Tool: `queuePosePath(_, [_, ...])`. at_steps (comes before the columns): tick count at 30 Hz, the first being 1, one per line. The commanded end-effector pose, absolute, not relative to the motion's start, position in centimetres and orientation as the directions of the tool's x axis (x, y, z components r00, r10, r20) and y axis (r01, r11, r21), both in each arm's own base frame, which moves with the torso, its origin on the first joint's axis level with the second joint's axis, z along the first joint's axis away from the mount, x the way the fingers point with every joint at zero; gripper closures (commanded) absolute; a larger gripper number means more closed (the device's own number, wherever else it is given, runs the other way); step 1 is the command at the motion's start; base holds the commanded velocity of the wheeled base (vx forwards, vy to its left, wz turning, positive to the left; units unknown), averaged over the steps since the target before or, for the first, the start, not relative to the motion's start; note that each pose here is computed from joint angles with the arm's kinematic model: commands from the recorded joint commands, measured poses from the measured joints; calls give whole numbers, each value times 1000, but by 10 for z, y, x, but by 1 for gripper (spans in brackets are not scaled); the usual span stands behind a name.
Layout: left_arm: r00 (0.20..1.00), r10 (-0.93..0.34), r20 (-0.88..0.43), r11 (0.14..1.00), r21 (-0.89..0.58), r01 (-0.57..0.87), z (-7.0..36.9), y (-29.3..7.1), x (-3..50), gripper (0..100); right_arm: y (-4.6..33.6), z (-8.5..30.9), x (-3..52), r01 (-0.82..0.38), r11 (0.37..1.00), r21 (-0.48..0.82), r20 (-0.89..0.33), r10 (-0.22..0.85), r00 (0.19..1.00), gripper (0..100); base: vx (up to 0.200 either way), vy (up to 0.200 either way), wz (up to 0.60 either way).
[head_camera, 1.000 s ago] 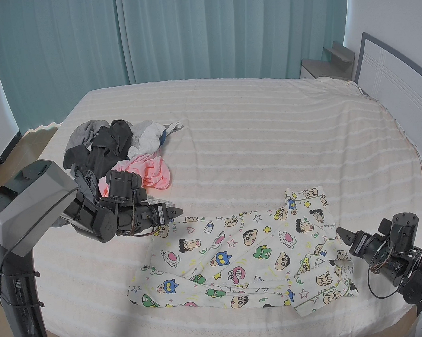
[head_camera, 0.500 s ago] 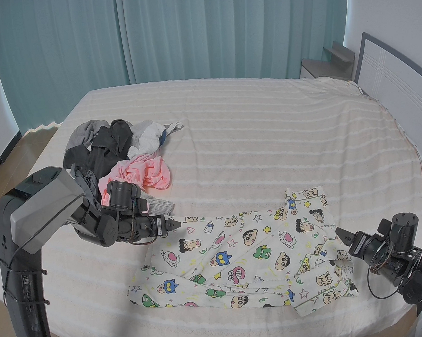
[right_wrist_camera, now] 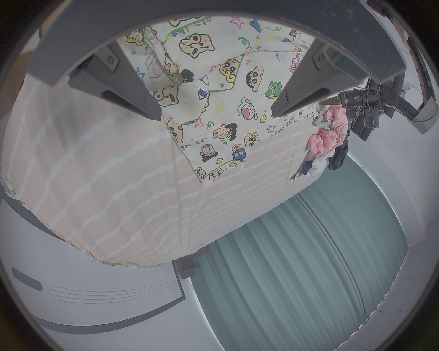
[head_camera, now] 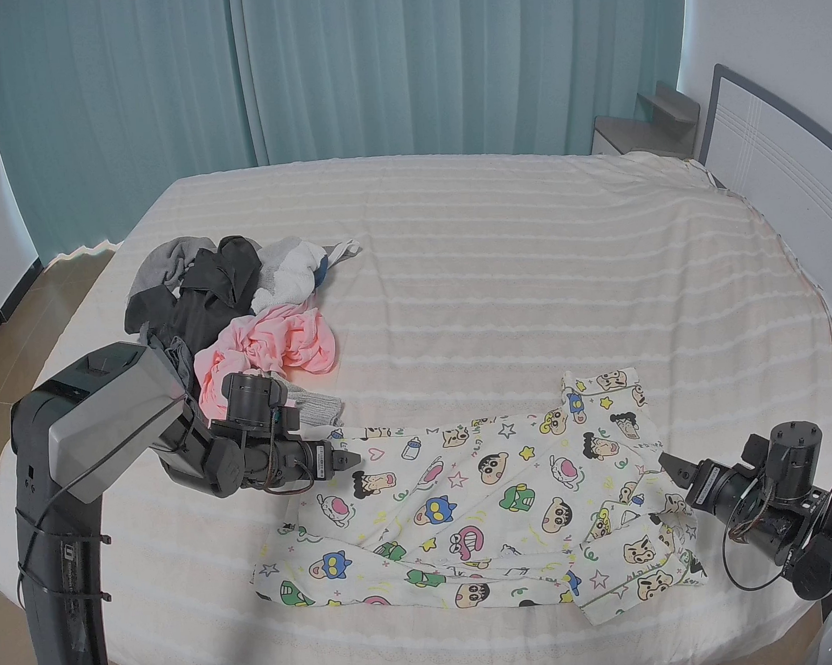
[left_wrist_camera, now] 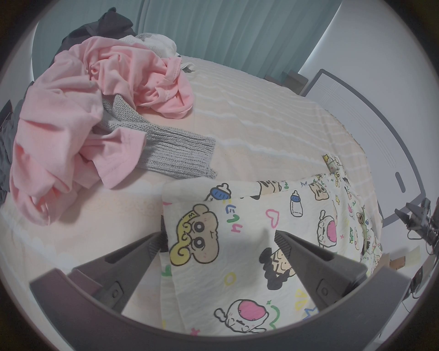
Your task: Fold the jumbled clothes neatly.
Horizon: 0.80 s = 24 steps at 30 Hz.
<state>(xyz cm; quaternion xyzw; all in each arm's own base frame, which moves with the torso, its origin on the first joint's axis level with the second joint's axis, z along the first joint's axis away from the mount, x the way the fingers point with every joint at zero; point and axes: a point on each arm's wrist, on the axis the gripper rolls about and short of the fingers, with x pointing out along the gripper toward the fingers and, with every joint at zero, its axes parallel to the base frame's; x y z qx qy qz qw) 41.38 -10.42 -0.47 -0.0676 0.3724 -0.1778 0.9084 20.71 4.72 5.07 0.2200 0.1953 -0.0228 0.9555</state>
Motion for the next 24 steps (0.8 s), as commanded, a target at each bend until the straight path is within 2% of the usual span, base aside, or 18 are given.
queuePosePath(1, [655,-372,-658,928,-252,274,-10,-106,416,0,46,47,204,138,906,400,-407,40,913,0,0,0,0])
queuePosePath(10, [693,-296,-657,953,-152,264,-8,-96,421,0,45,45,205,130,911,391,-414,48,909,0,0,0,0])
queuePosePath(22, [699,-325,-637,944,-167,286,-13,-104,422,0,37,42,222,167,903,396,-403,8,915,0,0,0,0])
queuePosePath(24, [684,-362,-633,932,-225,285,-13,-107,422,0,30,40,239,175,902,395,-390,-8,921,0,0,0,0])
